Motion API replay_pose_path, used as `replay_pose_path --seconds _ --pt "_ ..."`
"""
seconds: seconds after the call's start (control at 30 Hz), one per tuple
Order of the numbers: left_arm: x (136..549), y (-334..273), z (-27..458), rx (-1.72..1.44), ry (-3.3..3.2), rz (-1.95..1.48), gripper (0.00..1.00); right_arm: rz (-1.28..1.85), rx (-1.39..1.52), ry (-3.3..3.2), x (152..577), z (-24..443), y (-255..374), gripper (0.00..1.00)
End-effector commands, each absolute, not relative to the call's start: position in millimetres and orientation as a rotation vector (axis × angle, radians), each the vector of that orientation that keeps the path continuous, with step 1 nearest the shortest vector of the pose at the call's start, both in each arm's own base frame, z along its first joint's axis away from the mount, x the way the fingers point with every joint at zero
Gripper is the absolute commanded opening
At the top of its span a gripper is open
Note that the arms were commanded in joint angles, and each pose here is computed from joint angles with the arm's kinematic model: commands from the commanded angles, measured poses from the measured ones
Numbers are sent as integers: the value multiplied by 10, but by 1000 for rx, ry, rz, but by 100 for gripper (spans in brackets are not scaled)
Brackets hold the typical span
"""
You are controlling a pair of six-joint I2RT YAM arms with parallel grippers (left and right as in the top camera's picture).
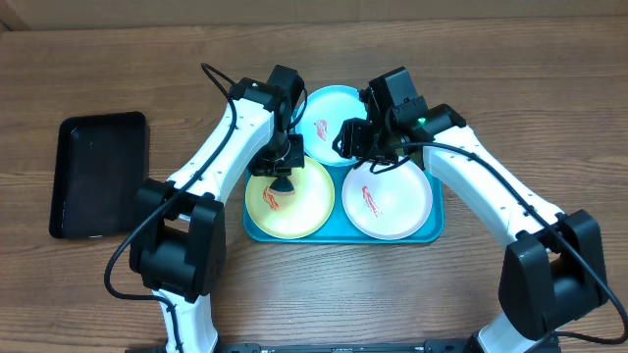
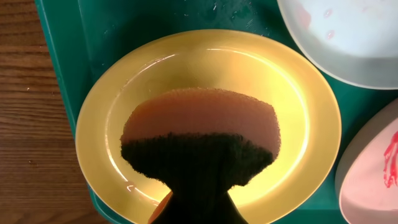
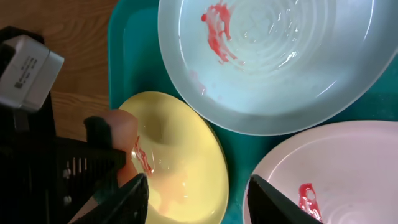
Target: Clean dirty plates on tray and stack at the side
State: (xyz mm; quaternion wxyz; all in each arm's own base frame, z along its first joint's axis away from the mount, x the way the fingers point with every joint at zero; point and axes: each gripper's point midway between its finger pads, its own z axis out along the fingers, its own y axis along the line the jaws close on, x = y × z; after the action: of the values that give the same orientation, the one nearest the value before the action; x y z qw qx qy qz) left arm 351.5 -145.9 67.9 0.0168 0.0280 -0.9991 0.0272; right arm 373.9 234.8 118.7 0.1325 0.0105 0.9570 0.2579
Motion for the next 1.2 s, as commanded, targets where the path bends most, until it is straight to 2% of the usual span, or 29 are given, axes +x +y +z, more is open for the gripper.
replay_pose_path --seconds 0.0,0.87,1.07,1.17 --pt "3513 -1432 659 120 -3101 58 4 706 -19 2741 3803 1249 2385 53" --pt "3500 -1426 659 120 -3096 54 4 600 -55 2718 3837 895 2571 53" --pt "3518 -1433 659 120 -3103 59 4 603 -69 2716 3826 876 2617 44" --pt "3524 -1436 659 121 -3106 61 4 582 -96 2737 3788 736 2701 44"
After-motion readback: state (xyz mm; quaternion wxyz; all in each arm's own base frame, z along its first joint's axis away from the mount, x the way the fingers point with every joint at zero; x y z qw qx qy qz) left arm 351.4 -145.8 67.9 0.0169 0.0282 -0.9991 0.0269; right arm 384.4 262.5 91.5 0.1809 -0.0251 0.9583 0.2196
